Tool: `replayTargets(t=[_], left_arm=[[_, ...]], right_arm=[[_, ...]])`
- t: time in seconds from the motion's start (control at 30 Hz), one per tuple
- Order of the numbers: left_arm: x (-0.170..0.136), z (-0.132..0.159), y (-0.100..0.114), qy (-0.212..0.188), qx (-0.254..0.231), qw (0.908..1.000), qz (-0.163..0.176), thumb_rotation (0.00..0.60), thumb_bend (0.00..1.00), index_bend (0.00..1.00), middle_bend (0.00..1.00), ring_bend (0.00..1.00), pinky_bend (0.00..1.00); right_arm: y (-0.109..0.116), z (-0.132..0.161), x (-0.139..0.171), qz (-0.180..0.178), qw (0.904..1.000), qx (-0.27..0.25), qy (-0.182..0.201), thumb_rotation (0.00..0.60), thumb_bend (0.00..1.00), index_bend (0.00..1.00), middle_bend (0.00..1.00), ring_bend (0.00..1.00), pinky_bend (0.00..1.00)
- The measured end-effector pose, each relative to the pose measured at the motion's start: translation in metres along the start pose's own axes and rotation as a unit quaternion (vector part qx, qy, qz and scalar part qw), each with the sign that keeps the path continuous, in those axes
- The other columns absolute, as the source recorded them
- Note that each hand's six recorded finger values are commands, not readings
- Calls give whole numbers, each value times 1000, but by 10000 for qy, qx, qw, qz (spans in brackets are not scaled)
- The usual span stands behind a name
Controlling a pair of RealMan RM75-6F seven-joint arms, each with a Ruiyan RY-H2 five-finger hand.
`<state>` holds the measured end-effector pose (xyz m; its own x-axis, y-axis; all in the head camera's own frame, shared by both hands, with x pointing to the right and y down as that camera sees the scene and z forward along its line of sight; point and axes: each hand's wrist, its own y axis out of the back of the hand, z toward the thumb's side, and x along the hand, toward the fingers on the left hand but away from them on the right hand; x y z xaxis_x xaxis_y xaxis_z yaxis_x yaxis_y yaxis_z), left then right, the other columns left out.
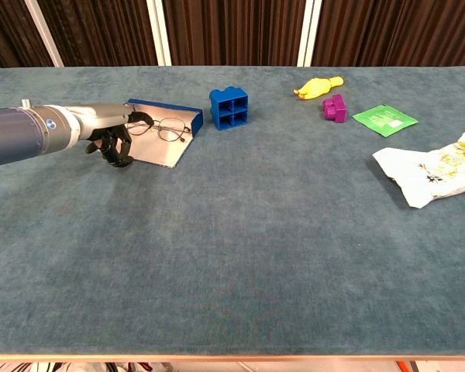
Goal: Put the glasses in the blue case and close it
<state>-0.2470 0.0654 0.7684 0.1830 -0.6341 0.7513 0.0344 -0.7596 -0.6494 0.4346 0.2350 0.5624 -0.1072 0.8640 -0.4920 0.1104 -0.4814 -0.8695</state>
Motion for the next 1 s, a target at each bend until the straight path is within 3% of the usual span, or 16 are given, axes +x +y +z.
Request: replayTargets(t=[1.0], left_arm=[[11, 7, -3, 48, -34, 10000, -16, 600, 441, 0, 629, 628, 757]], right_arm=[[0, -1, 0, 5, 10000, -19, -34, 600, 176, 20, 0, 157, 316]])
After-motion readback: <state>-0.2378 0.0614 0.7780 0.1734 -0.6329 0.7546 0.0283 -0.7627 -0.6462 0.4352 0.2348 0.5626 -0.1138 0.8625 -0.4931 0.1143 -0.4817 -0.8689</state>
